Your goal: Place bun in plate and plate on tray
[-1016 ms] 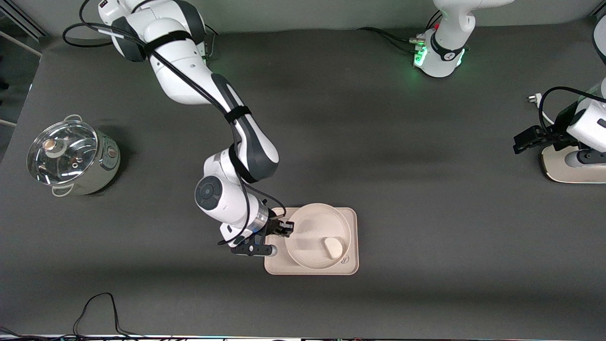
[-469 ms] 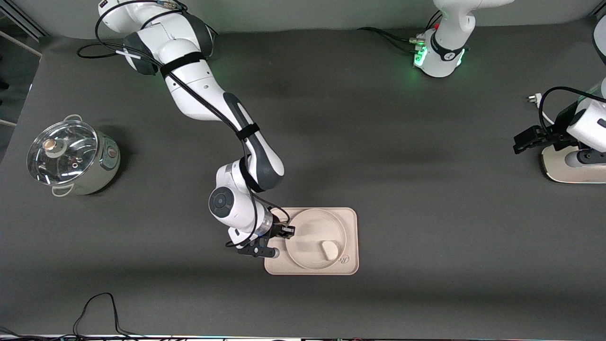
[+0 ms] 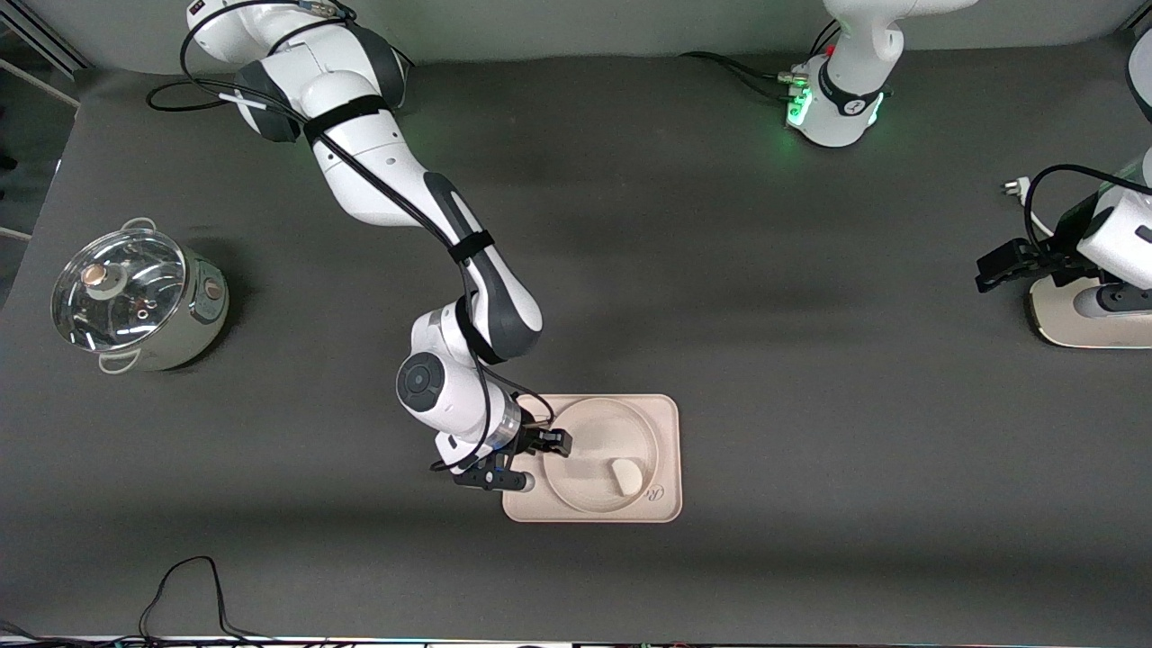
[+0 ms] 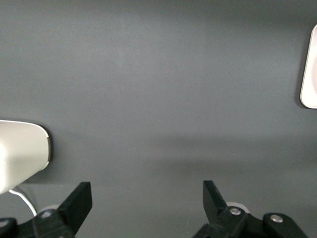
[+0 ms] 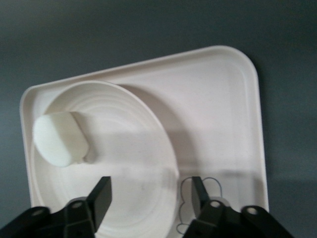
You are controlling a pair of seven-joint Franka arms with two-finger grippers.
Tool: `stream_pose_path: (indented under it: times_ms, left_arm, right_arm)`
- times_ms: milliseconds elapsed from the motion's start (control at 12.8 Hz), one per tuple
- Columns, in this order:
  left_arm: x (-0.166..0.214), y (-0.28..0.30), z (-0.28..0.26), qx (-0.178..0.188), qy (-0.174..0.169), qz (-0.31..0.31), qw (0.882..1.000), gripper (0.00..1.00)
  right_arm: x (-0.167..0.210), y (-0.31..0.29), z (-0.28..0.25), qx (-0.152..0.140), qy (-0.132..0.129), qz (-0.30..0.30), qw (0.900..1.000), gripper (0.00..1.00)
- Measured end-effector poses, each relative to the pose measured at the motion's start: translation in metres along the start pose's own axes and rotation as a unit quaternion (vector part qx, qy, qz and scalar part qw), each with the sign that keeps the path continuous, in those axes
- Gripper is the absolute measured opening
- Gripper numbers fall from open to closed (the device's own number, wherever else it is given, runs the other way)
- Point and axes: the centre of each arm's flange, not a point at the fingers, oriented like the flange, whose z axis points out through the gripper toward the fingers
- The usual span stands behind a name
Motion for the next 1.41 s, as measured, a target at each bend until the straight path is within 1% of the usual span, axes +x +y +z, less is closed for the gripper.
stream_pose_path:
  times_ms: [156,312,547,625,781,859,938,1094,1172,1328,1406]
  left_arm:
    - [0.001,0.000,0.001,0.000,-0.001,0.000,1.000,1.00]
    - [0.001,0.000,0.002,0.000,-0.001,0.000,1.000,1.00]
    - [0.002,0.000,0.001,0.001,0.000,0.001,1.000,1.00]
    - [0.002,-0.001,0.001,0.002,0.000,0.001,1.000,1.00]
    - [0.002,-0.005,0.000,0.003,0.000,-0.002,1.000,1.00]
    - [0.002,-0.007,-0.002,0.003,-0.001,-0.004,1.000,1.00]
    - [0.001,-0.008,-0.006,0.004,-0.004,-0.005,1.000,1.00]
    - [0.000,-0.007,-0.022,0.003,-0.002,-0.004,1.000,1.00]
    - [0.001,-0.007,-0.028,0.003,0.003,-0.004,1.000,1.00]
    - [0.001,-0.007,-0.031,0.003,0.006,-0.004,1.000,1.00]
    - [0.002,-0.007,-0.031,0.003,0.005,-0.004,1.000,1.00]
  right_arm:
    - [0.003,-0.014,-0.039,-0.001,-0.024,-0.007,1.000,0.99]
    - [0.011,-0.021,-0.105,-0.019,-0.041,-0.020,0.999,1.00]
    - [0.008,-0.014,-0.226,-0.075,-0.051,-0.045,0.995,1.00]
    - [0.002,-0.002,-0.271,-0.095,-0.058,-0.045,0.993,1.00]
    - [-0.015,0.041,-0.365,-0.120,-0.079,-0.041,0.989,1.00]
    - [-0.025,0.069,-0.409,-0.129,-0.083,-0.049,0.987,1.00]
    - [-0.034,0.095,-0.443,-0.135,-0.081,-0.056,0.986,1.00]
    - [-0.046,0.152,-0.488,-0.135,-0.079,-0.067,0.985,1.00]
    - [-0.048,0.181,-0.499,-0.138,-0.080,-0.067,0.985,1.00]
    - [-0.045,0.227,-0.505,-0.150,-0.085,-0.055,0.983,1.00]
    - [-0.043,0.239,-0.504,-0.158,-0.086,-0.050,0.982,1.00]
